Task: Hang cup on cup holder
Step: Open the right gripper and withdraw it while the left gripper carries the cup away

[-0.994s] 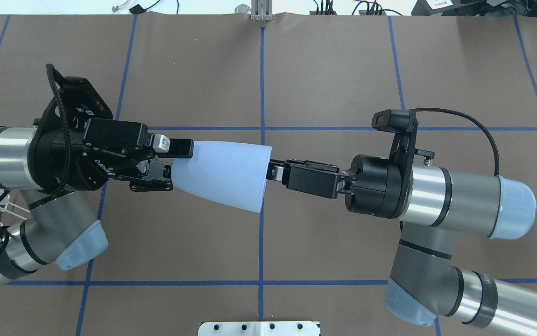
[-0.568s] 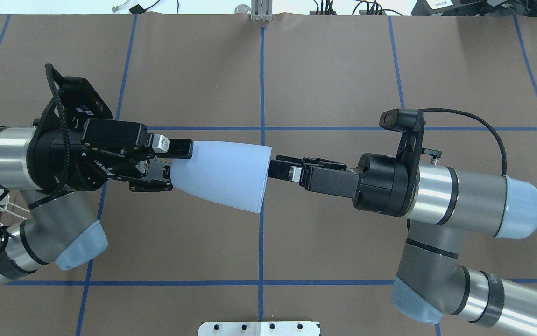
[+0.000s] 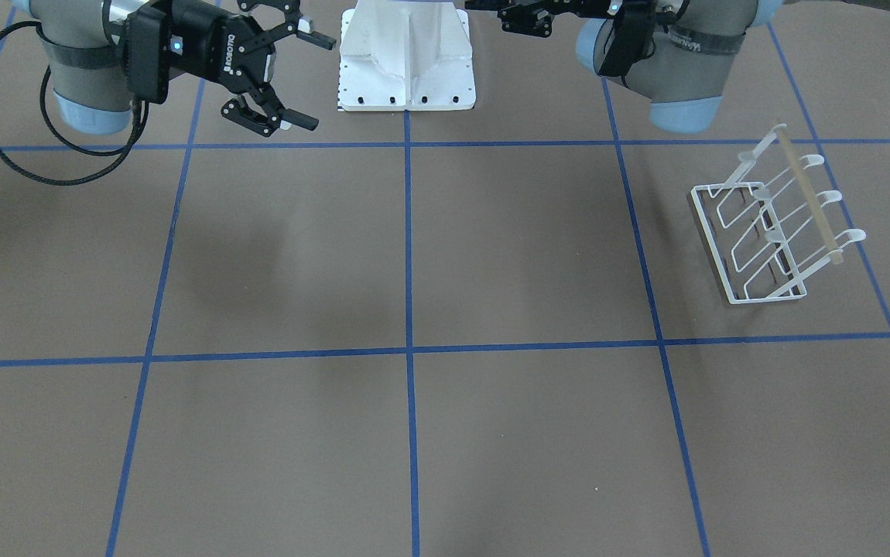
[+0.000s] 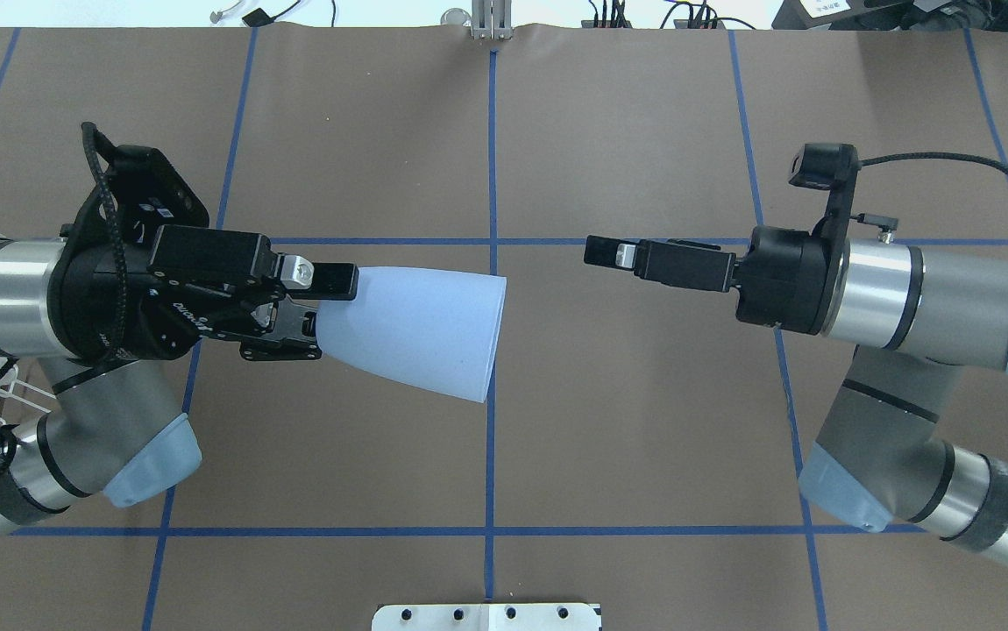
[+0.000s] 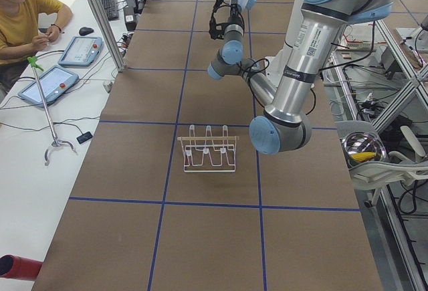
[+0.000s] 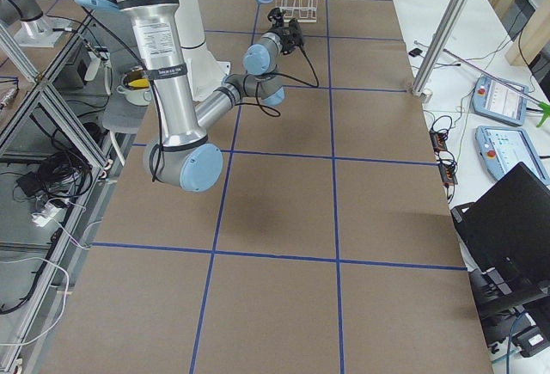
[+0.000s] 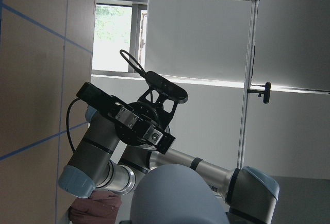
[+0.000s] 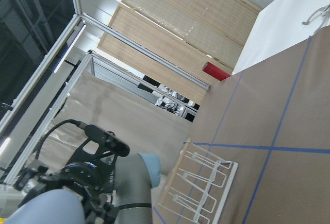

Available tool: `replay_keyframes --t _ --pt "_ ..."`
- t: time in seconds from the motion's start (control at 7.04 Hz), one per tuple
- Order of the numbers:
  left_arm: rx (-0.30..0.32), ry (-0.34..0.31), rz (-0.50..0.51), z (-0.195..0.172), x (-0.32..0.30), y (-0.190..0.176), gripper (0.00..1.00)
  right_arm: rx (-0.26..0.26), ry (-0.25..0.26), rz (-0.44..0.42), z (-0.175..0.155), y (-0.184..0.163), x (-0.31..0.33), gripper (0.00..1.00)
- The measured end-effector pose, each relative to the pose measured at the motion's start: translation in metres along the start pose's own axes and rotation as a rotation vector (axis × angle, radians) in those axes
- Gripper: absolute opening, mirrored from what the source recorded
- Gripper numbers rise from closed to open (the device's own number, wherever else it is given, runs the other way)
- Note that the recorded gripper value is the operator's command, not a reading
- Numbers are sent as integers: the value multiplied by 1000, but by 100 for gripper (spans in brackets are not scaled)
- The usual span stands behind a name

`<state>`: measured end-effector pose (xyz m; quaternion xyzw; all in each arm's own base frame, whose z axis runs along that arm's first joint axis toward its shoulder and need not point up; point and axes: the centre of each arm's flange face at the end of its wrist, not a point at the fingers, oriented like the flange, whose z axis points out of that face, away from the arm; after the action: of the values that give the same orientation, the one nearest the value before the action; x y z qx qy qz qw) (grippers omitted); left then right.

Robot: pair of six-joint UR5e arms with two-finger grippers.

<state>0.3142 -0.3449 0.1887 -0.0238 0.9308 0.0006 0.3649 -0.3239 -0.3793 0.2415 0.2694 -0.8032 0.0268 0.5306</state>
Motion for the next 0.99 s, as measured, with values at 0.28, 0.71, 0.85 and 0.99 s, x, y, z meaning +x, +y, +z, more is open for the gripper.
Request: replay_keyframes --t 0.28,0.71,0.85,0.99 --pt "31 -37 53 -13 -7 -5 0 -71 254 22 -36 -67 31 100" --pt "120 -185 134 -50 6 -38 0 -143 538 35 -118 -141 92 100" --pt "136 -273 163 -70 26 -59 0 -158 627 7 -146 -153 117 100" --pt "139 -372 204 -88 48 -75 0 -178 711 -23 -171 -161 138 100"
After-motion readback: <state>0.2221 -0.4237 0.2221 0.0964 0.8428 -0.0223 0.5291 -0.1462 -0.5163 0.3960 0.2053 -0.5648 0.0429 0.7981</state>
